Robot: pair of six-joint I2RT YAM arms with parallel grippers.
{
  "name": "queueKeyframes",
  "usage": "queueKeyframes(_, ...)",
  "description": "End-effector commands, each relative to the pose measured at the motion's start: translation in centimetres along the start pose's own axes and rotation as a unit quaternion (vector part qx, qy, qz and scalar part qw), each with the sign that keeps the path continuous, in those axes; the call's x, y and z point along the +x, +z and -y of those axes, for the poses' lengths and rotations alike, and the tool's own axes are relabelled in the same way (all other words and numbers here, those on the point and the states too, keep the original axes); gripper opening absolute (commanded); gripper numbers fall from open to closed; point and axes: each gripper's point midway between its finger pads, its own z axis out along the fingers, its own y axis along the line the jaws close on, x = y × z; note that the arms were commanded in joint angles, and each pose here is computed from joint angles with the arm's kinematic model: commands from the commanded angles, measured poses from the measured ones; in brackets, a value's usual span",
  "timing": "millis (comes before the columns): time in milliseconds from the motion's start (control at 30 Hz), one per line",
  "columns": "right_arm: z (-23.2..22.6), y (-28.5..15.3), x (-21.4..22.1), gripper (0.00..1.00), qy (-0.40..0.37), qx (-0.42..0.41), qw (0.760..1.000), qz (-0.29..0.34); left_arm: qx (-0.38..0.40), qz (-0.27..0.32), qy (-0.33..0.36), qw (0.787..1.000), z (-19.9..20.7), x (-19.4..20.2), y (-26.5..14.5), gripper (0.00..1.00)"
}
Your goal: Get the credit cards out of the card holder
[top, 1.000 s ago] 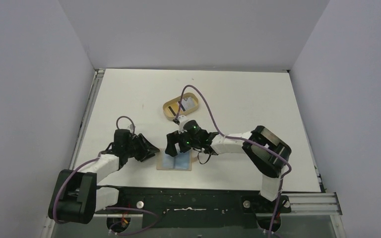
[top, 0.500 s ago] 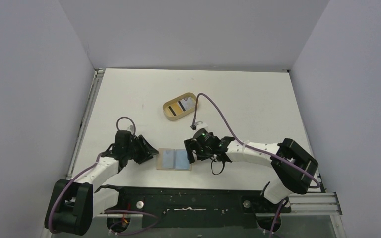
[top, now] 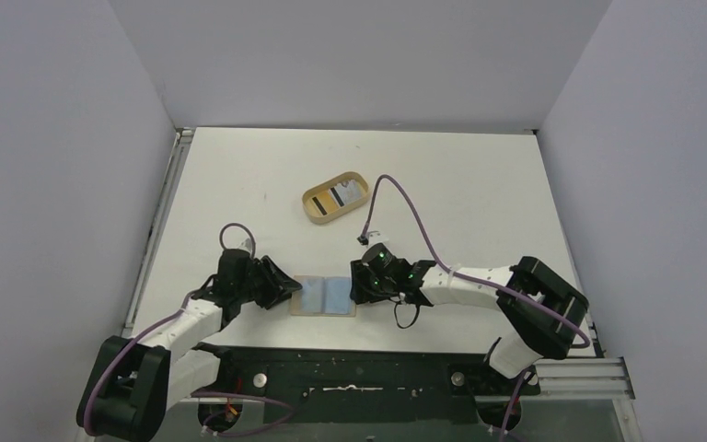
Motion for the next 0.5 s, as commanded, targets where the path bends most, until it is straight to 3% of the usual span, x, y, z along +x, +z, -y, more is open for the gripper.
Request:
queueKeyframes(0,-1.1,0.6,0.0,0.39,0.019,-0.027,0.999,0.007,-0.012,-0.009,-0.027,1.0,-1.1,1.2,-0.4,0.4)
queueKeyframes(267,-1.0,1.1,0.0,0.05,0.025,-0.033,0.999,0.009,0.027,0.013,-0.052,0.998,0.6,0.5,-1.0,0.26)
queueKeyframes(467,-0.8,1.5,0.3,0.01,0.031,-0.035,0.999,0.005,0.066,0.027,-0.079,0.994,1.8,0.2,-1.2,0.18)
